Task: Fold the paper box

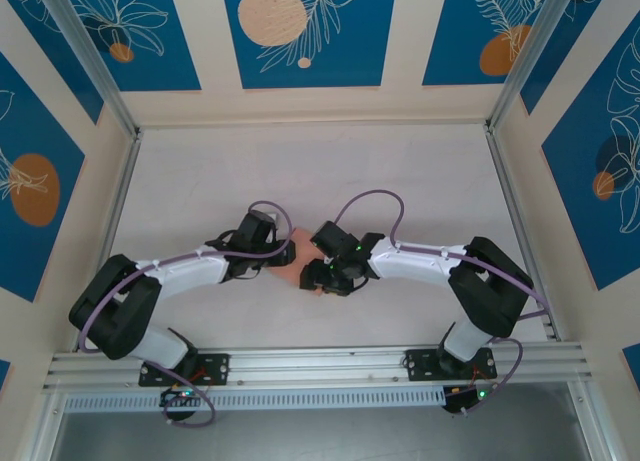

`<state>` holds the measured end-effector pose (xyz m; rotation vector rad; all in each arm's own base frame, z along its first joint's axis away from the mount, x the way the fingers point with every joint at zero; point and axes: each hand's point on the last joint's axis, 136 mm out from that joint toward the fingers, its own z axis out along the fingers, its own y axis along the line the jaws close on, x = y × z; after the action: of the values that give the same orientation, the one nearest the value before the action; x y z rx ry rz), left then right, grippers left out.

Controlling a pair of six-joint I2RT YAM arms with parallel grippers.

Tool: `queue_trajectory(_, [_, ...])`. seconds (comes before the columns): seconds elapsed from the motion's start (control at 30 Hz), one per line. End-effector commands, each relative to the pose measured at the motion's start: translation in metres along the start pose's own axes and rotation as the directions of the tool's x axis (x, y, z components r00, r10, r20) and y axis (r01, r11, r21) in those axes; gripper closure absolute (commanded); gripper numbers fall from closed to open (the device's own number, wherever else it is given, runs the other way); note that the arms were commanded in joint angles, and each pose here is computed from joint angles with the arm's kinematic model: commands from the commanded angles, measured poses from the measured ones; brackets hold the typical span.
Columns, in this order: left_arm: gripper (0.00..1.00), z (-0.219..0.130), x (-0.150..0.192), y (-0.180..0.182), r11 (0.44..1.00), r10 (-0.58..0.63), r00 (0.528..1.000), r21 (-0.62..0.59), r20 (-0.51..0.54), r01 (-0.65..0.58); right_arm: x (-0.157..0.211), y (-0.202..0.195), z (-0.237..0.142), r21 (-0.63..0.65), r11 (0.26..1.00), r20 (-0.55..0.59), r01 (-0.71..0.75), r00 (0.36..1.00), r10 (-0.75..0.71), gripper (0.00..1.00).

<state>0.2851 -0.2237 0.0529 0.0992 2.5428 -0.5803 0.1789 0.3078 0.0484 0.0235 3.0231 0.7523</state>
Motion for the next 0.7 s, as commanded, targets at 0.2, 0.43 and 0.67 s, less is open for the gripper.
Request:
queue_trajectory(0.2, [0.47,0.008,0.019,-0.004,1.000,0.001,0.998,-0.001,-0.056,-0.001,0.001,0.014,0.005,-0.058,0.998,-0.007,-0.006,1.000,0.005,0.46])
queue_trajectory(0.43, [0.47,0.012,0.020,-0.005,1.000,0.002,0.998,-0.009,-0.058,-0.003,0.005,0.032,0.004,-0.160,0.987,-0.036,-0.011,0.999,0.005,0.29])
queue_trajectory(0.67, [0.49,0.014,0.023,-0.007,1.000,0.002,0.998,-0.009,-0.063,-0.003,0.000,0.034,0.006,-0.157,0.987,-0.012,-0.019,1.000,0.017,0.29])
